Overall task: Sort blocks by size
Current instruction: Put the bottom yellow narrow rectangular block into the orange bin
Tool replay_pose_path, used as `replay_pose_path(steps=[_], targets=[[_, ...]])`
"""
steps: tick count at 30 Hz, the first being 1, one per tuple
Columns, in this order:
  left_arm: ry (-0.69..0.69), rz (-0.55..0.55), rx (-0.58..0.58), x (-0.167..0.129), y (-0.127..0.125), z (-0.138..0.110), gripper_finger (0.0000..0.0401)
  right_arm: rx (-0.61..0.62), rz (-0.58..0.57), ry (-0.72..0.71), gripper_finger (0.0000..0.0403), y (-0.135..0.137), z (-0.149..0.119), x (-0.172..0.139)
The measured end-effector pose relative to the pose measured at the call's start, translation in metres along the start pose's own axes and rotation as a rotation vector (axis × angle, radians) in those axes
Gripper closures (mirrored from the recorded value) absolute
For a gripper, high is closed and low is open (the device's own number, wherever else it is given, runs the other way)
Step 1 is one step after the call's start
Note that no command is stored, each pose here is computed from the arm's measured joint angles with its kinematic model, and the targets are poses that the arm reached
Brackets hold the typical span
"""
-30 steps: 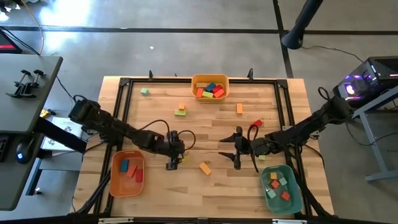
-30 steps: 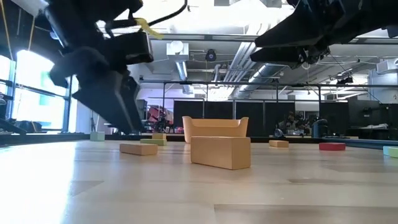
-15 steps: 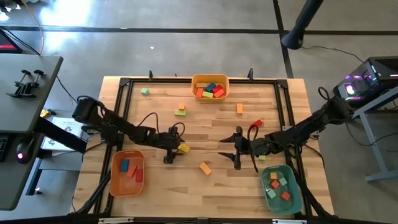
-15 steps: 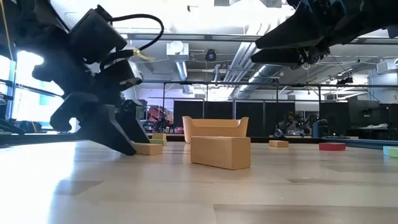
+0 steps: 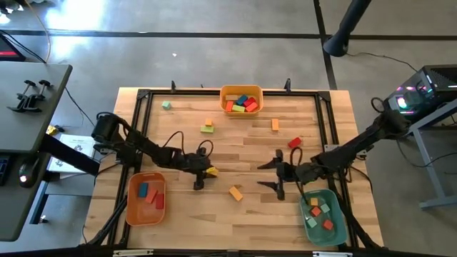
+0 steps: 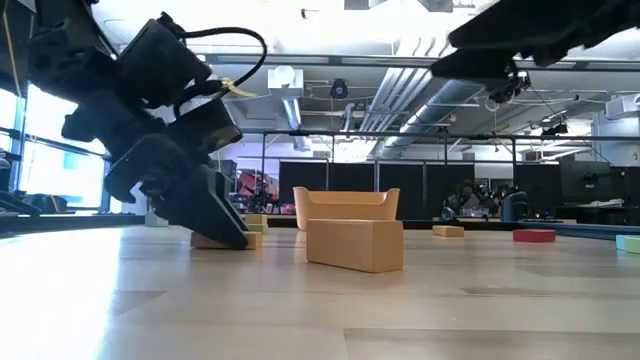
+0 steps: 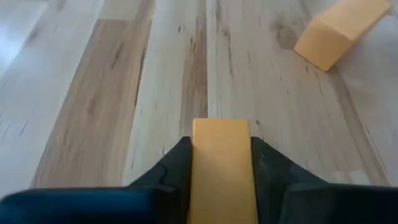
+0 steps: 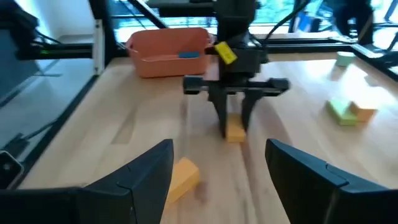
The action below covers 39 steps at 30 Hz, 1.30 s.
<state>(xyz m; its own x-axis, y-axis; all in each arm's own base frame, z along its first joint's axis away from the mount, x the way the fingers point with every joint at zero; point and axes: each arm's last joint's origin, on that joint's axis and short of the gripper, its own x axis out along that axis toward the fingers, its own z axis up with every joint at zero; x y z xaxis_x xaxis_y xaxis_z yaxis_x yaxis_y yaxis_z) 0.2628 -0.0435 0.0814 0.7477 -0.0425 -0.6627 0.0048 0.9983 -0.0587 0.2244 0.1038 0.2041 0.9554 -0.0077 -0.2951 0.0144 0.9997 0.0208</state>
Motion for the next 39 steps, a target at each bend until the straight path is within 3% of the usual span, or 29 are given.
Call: replay_pose_path(steps=[4,7,10,14,17,21,25,27,32,36,39], targets=[[0.047,-0.027,0.057,0.003,-0.021,0.024,0.0311,-0.011,-0.083,-0.042,0.0151,0.002,0.008,-0.017],[0.142,-0.015,0.153,0.001,-0.047,0.056,0.0311,-0.023,-0.119,-0.071,0.0151,0.001,0.012,-0.022],[0.242,0.076,0.236,-0.014,-0.071,0.094,0.0311,-0.044,-0.131,-0.071,0.0151,0.000,0.013,-0.021],[0.412,0.214,0.237,-0.049,-0.098,0.117,0.0311,-0.044,-0.154,-0.057,0.0151,-0.004,0.011,-0.018],[0.543,0.336,0.114,-0.085,-0.113,0.112,0.0311,-0.039,-0.164,-0.054,0.0151,-0.006,0.011,-0.015],[0.714,0.500,-0.232,-0.129,-0.137,0.076,0.0311,-0.057,-0.165,-0.050,0.0151,-0.008,0.011,-0.014],[0.858,0.522,-0.488,-0.164,-0.173,0.044,0.0311,-0.100,-0.162,-0.054,0.0151,-0.008,0.012,-0.014],[0.847,0.535,-0.589,-0.177,-0.187,0.033,0.0311,-0.113,-0.156,-0.061,0.0151,-0.007,0.013,-0.014],[0.736,0.444,-0.777,-0.177,-0.211,0.012,0.0311,-0.129,-0.143,-0.068,0.0151,-0.007,0.014,-0.014],[0.721,0.470,-0.855,-0.172,-0.210,0.004,0.0307,-0.128,-0.135,-0.071,0.0151,-0.006,0.014,-0.014],[0.758,0.513,-0.889,-0.173,-0.208,0.001,0.0244,-0.131,-0.108,-0.068,0.0151,-0.006,0.014,-0.014]])
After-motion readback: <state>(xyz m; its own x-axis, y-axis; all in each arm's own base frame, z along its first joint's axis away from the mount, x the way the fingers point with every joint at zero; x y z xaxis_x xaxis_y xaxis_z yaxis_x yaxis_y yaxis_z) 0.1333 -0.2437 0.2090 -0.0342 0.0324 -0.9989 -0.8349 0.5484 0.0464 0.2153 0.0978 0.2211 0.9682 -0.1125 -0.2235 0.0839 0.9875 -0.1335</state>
